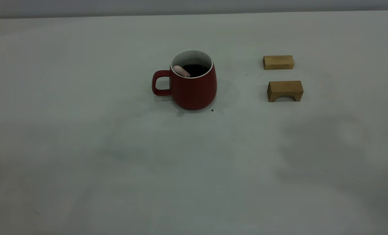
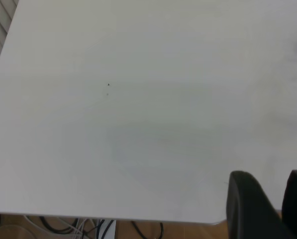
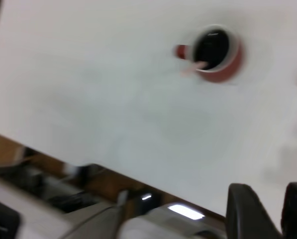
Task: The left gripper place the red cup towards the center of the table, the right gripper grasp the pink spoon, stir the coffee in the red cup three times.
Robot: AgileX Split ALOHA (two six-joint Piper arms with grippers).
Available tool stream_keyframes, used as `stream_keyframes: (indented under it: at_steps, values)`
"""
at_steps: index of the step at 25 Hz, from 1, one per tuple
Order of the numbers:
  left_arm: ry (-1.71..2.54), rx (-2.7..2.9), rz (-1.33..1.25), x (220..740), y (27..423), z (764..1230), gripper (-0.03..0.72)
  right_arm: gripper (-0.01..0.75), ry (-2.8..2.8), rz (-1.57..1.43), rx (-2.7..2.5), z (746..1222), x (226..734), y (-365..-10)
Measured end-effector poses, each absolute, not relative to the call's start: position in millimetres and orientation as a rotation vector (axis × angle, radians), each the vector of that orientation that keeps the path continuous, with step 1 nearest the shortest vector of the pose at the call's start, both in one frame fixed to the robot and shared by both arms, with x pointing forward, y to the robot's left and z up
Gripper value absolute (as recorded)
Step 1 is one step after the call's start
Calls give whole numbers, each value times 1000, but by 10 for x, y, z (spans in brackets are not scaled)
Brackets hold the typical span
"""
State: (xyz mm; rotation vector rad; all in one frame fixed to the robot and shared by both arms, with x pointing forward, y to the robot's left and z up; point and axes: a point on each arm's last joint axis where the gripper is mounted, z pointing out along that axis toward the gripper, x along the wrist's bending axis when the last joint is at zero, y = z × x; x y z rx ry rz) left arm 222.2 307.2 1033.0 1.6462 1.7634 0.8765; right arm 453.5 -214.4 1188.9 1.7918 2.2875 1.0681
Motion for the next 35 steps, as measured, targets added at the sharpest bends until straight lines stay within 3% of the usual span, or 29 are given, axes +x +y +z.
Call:
stream_keyframes:
  at_steps: [8, 14, 20, 35]
  values:
    - [1763, 1647, 877, 2222, 3072, 10330, 243, 198, 2120, 932, 1574, 11410, 3039, -2692]
    - [1763, 1647, 877, 2222, 3072, 10330, 243, 200, 1930, 842, 1581, 10682, 2478, -2910]
    - [1763, 1647, 877, 2222, 3072, 10330, 243, 209, 1772, 886, 1550, 10400, 2388, -2937]
    - [1763, 1646, 876, 2222, 3072, 10330, 243, 225, 1710, 882, 1566, 10382, 2365, -2938]
